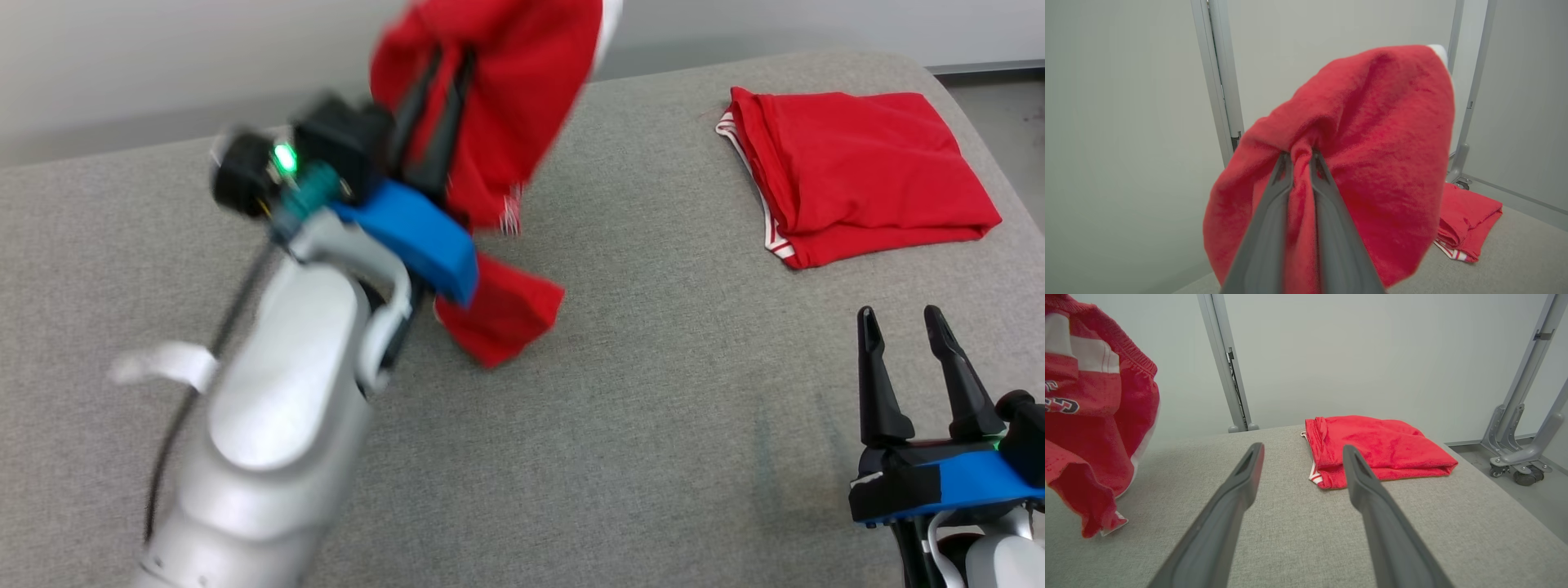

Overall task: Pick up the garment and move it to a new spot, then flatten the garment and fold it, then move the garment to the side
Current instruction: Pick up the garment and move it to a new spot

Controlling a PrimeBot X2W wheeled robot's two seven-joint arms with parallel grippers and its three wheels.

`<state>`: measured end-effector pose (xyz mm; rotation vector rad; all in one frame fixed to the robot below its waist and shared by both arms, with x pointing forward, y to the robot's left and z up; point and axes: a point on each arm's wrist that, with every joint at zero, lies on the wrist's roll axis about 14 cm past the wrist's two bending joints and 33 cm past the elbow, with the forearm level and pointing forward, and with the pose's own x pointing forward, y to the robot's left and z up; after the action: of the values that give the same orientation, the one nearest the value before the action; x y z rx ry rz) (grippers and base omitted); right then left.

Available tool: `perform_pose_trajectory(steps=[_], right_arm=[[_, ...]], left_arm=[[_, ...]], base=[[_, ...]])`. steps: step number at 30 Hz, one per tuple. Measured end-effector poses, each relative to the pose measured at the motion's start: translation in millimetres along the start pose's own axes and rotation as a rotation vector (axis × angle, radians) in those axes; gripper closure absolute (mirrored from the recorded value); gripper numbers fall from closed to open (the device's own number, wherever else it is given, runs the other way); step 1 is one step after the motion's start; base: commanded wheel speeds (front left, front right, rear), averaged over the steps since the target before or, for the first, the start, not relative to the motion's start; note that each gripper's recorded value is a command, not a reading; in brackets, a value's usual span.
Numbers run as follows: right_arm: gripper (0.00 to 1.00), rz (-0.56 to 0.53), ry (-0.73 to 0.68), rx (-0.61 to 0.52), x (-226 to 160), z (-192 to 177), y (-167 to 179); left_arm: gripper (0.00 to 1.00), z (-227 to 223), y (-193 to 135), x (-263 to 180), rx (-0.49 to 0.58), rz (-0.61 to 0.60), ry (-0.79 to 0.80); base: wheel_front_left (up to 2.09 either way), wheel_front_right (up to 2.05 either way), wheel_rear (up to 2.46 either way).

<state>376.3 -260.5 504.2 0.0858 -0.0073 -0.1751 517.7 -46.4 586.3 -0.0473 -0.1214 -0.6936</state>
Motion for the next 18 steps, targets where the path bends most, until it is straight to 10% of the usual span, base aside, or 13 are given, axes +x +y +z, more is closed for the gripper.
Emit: perform_pose_trajectory(steps=[7,8,9,18], right_arm=[[0.0,0.024,0.003,0.01,1.8,-1.8,8.6],[0.0,0.029,0.004,0.011,2.3,-2.0,10.1],[0.0,0.032,0.005,0.012,2.8,-2.7,11.4],[0.0,0.07,0.012,0.021,4.1,-5.4,24.4]], left_arm=[[1.0,-89.9,-40.0,-47.6,-0.08,-0.04,0.23],[0.7,-100.8,-45.5,-54.9,-0.095,-0.045,0.262],[0.0,-109.1,-50.5,-61.1,-0.103,-0.05,0.284],[0.0,-91.0,-47.3,-72.3,-0.102,0.003,0.19]], base=[[0.0,0.0,0.0],[0.0,0.0,0.0],[0.0,0.0,0.0],[0.0,0.0,0.0]])
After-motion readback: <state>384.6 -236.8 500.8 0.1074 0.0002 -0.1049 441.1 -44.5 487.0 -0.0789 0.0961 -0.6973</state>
